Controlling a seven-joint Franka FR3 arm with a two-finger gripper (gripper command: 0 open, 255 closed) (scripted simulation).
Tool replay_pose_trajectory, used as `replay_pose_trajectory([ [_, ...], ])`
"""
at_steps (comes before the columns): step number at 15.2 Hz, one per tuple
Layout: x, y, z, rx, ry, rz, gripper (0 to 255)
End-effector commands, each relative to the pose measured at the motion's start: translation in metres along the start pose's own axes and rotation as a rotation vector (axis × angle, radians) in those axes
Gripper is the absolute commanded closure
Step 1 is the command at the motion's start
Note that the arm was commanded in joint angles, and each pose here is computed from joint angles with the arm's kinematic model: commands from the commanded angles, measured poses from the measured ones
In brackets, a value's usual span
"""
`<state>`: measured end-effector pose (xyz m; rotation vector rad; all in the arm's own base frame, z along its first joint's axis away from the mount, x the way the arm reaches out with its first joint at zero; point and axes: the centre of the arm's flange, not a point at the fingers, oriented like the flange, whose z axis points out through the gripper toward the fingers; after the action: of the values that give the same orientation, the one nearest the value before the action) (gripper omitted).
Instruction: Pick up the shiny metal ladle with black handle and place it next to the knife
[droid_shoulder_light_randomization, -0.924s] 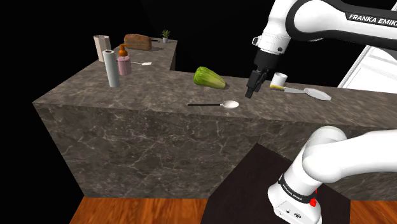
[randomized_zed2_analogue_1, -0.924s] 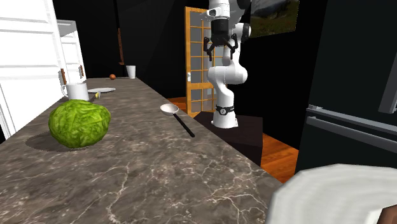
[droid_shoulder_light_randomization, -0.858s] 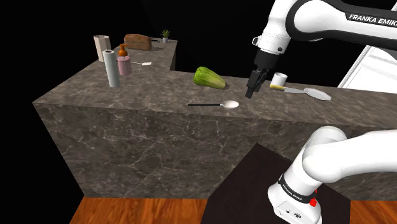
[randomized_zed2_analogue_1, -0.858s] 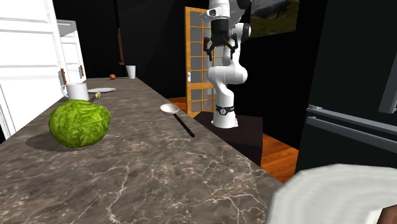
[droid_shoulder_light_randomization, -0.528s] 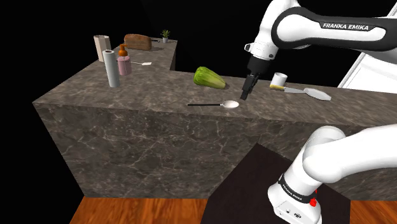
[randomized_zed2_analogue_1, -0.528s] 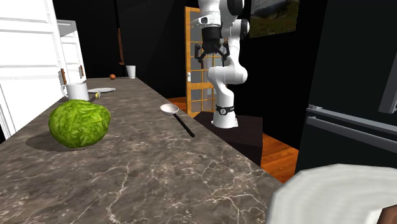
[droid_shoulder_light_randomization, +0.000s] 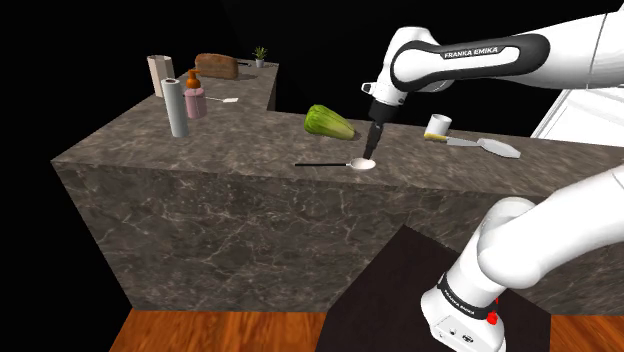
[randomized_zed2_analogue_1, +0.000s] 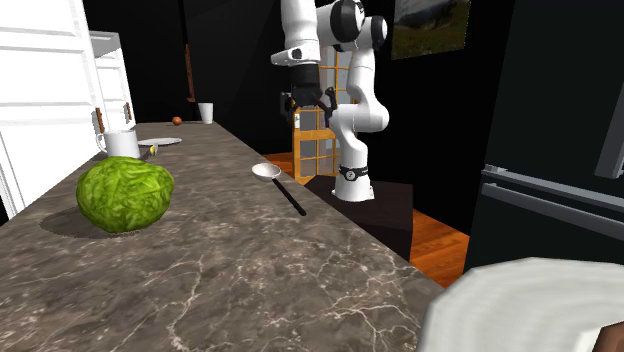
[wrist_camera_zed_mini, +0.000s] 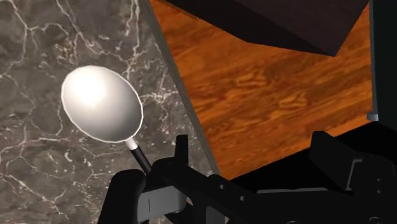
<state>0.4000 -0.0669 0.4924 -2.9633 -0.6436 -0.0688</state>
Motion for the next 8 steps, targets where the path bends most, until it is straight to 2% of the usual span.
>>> replay_pose_trajectory([
  [1, 0.013, 0.019, 0.013, 0.004, 0.002, -0.059, 0],
  [8, 0.067, 0.078, 0.063, 0.021, 0.007, -0.252, 0],
])
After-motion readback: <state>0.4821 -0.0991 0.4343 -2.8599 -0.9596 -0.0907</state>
